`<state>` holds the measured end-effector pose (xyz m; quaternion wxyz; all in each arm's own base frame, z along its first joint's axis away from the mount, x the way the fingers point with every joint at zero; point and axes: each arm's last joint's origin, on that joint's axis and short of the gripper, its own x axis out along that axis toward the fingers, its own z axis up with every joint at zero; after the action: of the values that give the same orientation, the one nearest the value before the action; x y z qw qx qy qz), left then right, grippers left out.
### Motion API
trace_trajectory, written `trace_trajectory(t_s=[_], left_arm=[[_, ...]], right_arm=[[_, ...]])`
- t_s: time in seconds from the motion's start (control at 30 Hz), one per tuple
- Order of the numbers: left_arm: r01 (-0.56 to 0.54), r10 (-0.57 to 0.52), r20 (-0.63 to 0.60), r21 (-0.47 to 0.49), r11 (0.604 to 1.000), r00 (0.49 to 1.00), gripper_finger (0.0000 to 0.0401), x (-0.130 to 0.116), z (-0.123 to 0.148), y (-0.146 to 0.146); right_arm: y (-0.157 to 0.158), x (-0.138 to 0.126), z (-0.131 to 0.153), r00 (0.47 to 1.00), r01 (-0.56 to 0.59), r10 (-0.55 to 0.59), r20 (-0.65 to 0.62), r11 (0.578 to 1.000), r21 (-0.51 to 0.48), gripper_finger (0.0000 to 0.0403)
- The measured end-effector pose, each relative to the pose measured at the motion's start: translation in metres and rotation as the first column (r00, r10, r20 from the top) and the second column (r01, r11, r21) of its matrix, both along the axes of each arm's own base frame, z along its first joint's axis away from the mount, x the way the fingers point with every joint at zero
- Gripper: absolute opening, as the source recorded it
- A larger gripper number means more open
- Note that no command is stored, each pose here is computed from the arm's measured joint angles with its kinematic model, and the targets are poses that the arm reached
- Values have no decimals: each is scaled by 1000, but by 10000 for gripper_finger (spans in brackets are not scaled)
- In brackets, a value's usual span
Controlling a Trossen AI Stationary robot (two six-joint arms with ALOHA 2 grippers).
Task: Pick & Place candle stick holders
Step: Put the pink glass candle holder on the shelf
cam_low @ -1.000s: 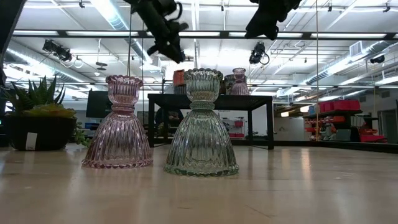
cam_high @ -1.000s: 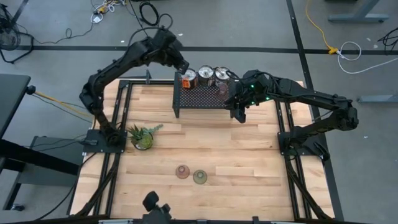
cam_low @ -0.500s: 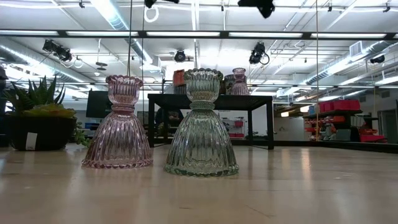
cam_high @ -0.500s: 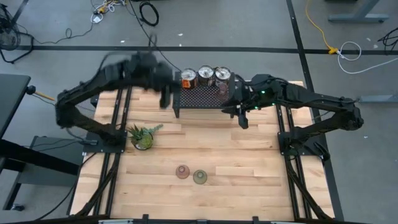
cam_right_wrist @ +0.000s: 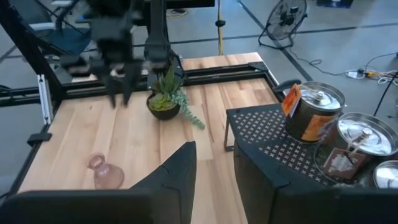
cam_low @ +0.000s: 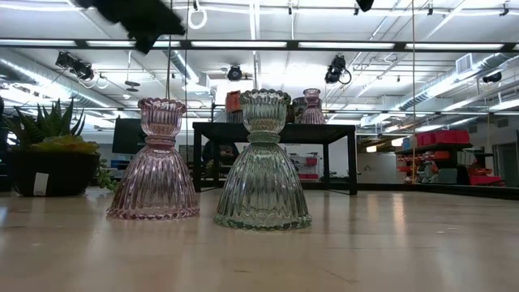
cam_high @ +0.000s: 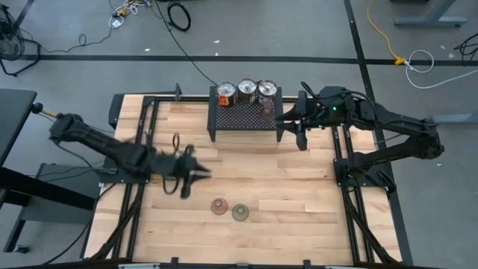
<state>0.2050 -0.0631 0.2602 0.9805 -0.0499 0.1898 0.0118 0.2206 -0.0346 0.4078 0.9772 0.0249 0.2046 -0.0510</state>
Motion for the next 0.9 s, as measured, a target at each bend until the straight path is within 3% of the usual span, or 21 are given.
trace_trajectory(t_s=[0.17,0.3,0.67,0.9], left_arm=[[17,-17,-2,-27,1000,1000,78,-16,-57,-27],[85,-85,6,-26,996,996,78,-29,-87,-41],[166,-166,-32,-6,986,986,81,-27,-110,-64],[148,-150,-47,-34,988,988,138,-19,-113,-68]], right_arm=[[0,1,0,1000,0,0,-2,1000,0,107],[0,1,0,1000,3,-3,3,1000,6,107],[-3,2,2,996,85,-85,25,996,-5,107],[-3,2,2,996,85,-85,31,996,-4,107]])
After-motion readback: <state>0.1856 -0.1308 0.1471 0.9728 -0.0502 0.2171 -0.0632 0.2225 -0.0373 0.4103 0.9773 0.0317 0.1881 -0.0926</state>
